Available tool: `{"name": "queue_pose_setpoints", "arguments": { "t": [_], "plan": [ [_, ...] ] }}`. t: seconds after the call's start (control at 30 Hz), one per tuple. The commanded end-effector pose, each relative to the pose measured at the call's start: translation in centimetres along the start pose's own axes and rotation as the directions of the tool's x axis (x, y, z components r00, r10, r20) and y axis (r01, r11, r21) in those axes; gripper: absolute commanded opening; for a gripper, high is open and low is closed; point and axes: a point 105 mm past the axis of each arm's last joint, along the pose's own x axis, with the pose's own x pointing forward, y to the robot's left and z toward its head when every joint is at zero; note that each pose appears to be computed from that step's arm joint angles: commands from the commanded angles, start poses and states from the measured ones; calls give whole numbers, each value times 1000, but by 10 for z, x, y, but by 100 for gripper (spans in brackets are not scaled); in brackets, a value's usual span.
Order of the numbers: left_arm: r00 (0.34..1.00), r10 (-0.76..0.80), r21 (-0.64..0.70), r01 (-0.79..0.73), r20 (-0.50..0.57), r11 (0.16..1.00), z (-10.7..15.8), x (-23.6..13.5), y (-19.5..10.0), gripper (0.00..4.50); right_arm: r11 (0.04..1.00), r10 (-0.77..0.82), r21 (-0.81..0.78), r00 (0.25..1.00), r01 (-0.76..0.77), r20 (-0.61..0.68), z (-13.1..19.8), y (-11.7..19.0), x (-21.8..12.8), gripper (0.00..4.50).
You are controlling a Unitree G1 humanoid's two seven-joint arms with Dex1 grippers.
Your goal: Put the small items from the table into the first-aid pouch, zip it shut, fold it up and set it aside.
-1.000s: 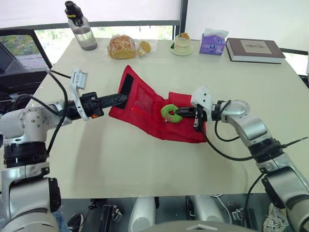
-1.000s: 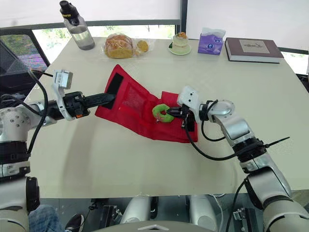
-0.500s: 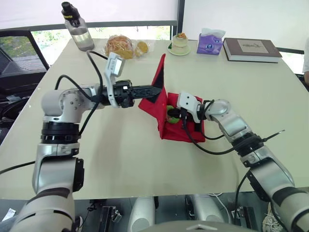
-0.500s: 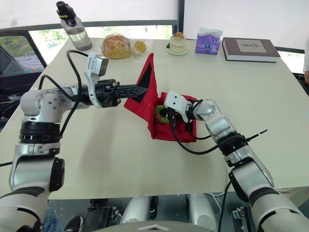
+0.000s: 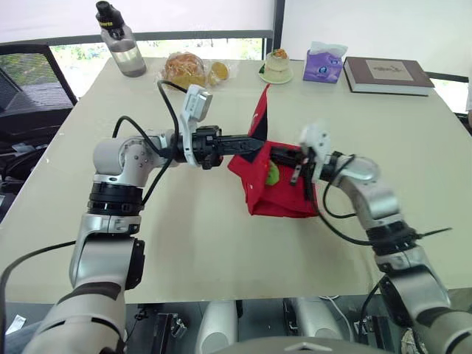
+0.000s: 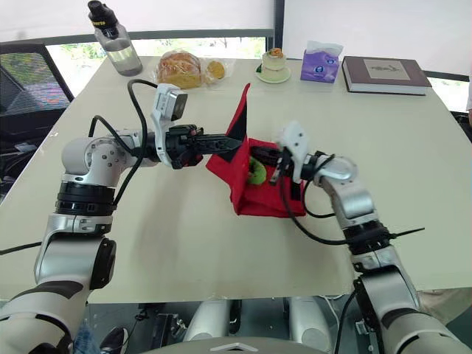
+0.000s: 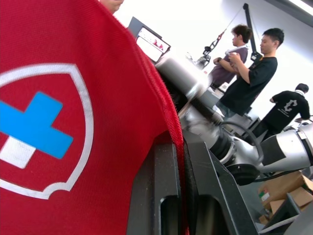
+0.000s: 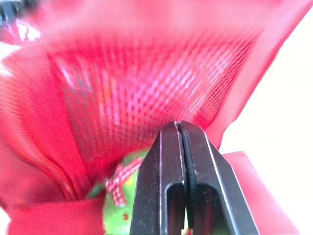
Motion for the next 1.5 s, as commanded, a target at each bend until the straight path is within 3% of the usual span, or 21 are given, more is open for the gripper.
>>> {"name": "queue_pose_setpoints", "arguments": {
  "t": [0.03,0.17,0.23,0.27,0.47,0.53,0.7,0.73,0.8,0.93,1.03,1.5],
  "plan": [
    [999,-47,15,47,4,999,0,8,-8,0,997,-59,59,996,55,65,16,-10,-35,5],
    [997,-71,-23,70,-7,997,-11,17,-7,0,987,-134,86,991,133,8,5,-21,-80,5],
    [997,-77,-45,76,-8,996,-16,22,-3,0,983,-162,87,986,164,-31,-1,-23,-100,65],
    [997,-71,-55,70,-7,996,-18,25,0,0,982,-165,90,985,168,-49,-3,-23,-108,75],
    [999,-38,-78,36,-33,996,-39,52,22,0,966,-227,83,959,243,-170,-10,-14,-164,380],
    [1000,-13,-90,11,-23,996,-42,61,31,0,959,-258,68,948,274,-187,-11,-12,-172,440],
    [999,35,-117,-34,9,993,-47,75,49,0,955,-273,72,945,289,-178,-11,-1,-174,440],
    [999,40,-122,-38,13,992,-48,78,51,67,954,-274,72,945,291,-177,-12,1,-175,450],
    [999,41,-131,-39,17,991,-50,83,54,113,952,-284,68,943,299,-176,-11,3,-177,450],
    [1000,19,-147,-16,20,989,-53,89,54,316,944,-315,37,931,327,-183,-13,1,-185,450],
    [999,29,-152,-25,26,988,-52,92,56,437,944,-318,26,929,328,-191,-15,2,-187,450],
    [998,-22,-117,29,61,993,-46,93,46,447,944,-319,27,928,330,-191,-22,3,-188,450]
  ]
}}
